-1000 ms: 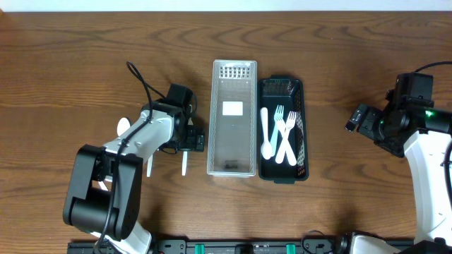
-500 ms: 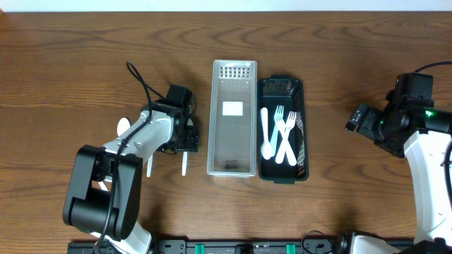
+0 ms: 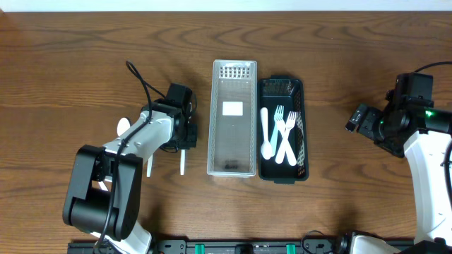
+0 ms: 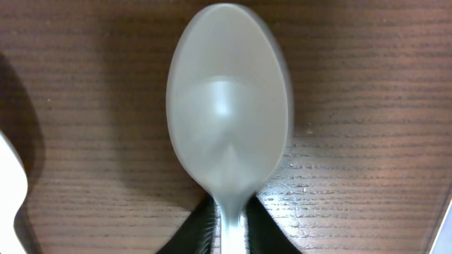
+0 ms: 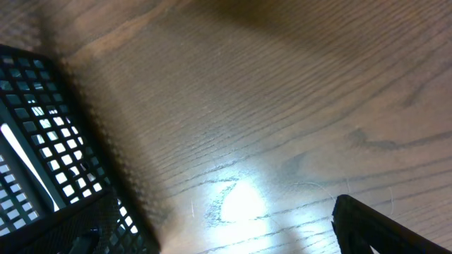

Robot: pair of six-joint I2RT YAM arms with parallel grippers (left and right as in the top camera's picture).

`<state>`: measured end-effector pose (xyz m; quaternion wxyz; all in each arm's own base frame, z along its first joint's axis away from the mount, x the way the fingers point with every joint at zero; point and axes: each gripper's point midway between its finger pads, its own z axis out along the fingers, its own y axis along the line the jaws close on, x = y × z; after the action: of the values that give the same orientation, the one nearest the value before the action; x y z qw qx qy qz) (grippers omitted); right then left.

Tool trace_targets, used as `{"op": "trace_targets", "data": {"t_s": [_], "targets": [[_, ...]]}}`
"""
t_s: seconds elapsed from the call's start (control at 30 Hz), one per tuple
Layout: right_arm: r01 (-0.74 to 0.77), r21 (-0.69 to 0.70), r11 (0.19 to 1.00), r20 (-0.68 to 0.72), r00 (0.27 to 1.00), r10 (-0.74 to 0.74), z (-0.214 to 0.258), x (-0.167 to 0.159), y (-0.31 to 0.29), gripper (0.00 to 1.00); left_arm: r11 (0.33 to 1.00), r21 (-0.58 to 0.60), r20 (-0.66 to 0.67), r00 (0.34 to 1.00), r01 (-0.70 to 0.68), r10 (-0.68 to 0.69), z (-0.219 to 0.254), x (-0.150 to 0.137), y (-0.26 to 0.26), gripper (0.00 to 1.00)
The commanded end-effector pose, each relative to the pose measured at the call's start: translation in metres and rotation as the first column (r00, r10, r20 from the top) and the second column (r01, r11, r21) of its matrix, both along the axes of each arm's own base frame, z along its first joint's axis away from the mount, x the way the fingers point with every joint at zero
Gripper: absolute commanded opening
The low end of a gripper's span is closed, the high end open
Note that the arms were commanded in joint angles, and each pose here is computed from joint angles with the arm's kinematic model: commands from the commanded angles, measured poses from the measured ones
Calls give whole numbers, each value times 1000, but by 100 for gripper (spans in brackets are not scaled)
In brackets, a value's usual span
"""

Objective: Pack container
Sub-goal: 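Lower the left gripper onto a white spoon and close on it, then carry the spoon right and lower it into the clear basket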

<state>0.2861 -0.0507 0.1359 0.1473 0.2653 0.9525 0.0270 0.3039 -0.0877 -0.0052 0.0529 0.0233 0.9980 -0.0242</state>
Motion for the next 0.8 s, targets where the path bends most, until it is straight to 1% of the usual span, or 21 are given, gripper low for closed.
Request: {"op": "trace_targets", "data": {"t_s": [0.0, 0.13, 0.27, 0.33, 0.43, 0.57, 0.67, 0.77], "targets": [[-4, -1, 1000, 7, 1000, 4, 2, -1, -2, 99, 1000, -8, -45, 999, 8, -9, -10, -13, 0, 12], [-4, -1, 1000, 7, 1000, 4, 2, -1, -2, 99, 1000, -8, -46, 999, 8, -9, -10, -13, 0, 6], [-4, -1, 1000, 7, 1000, 4, 2, -1, -2, 99, 1000, -7, -43, 999, 8, -8, -5, -12, 0, 6], [-4, -1, 1000, 7, 1000, 4, 2, -1, -2, 99, 1000, -6, -36, 999, 8, -8, 8, -9, 0, 6], [-4, -1, 1000, 8, 1000, 4, 2, -1, -2, 99, 1000, -7, 4, 1000, 19, -19, 44, 0, -5, 6], [-4, -1, 1000, 7, 1000, 4, 2, -1, -2, 99, 998, -8, 127, 990, 64, -62, 115, 12, -21, 6], [-4, -1, 1000, 7, 1000, 4, 2, -1, -2, 99, 995, -32, 244, 967, 90, -80, 166, 14, -44, 6], [-4, -1, 1000, 7, 1000, 4, 2, -1, -2, 99, 991, -71, 321, 943, 111, -83, 193, 10, -71, 6]]}}
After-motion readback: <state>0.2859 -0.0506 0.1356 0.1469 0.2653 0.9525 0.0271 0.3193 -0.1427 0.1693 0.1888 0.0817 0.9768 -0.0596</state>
